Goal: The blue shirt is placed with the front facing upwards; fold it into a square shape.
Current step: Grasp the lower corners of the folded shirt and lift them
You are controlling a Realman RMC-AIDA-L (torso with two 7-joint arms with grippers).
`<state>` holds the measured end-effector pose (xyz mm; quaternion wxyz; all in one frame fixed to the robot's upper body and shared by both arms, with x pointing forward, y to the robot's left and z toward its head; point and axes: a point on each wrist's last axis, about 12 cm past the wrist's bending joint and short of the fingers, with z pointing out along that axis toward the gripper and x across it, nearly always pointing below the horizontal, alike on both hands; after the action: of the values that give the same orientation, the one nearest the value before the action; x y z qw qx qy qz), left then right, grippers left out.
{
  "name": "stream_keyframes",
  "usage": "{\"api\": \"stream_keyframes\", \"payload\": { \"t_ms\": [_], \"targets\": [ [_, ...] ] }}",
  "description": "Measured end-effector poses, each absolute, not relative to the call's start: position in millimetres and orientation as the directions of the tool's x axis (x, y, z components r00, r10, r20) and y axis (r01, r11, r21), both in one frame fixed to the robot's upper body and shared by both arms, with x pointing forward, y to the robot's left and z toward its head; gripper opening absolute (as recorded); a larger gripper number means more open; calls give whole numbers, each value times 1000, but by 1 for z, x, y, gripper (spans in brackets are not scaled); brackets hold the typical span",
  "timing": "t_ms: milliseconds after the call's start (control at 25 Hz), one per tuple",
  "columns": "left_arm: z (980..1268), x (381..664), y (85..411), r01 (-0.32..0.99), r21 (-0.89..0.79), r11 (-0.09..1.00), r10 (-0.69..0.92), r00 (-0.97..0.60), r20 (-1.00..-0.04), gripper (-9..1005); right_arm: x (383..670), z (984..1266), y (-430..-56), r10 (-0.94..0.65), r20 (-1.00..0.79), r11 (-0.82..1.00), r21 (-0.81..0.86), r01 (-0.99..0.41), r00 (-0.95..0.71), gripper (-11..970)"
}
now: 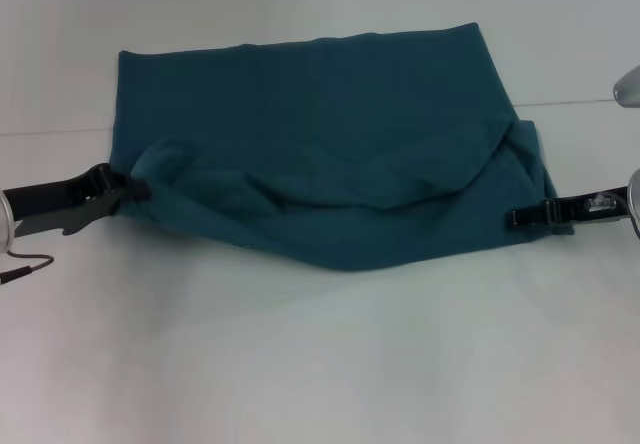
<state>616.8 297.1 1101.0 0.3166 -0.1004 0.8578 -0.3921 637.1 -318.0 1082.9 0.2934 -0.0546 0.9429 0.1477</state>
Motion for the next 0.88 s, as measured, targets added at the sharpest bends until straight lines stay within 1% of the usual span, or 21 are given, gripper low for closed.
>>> {"api": "stream_keyframes", "payload": {
  "t_ms": [480, 880],
  "targets": [
    [1101, 617, 297, 74, -736, 672, -424, -776, -466, 42, 641, 1091, -319, 13, -584, 942, 278, -185, -812, 800],
    [1101, 617, 298, 71, -735, 674, -429, -773, -468, 42, 640, 1091, -314, -3, -578, 935, 287, -207, -816, 767]
  ]
}}
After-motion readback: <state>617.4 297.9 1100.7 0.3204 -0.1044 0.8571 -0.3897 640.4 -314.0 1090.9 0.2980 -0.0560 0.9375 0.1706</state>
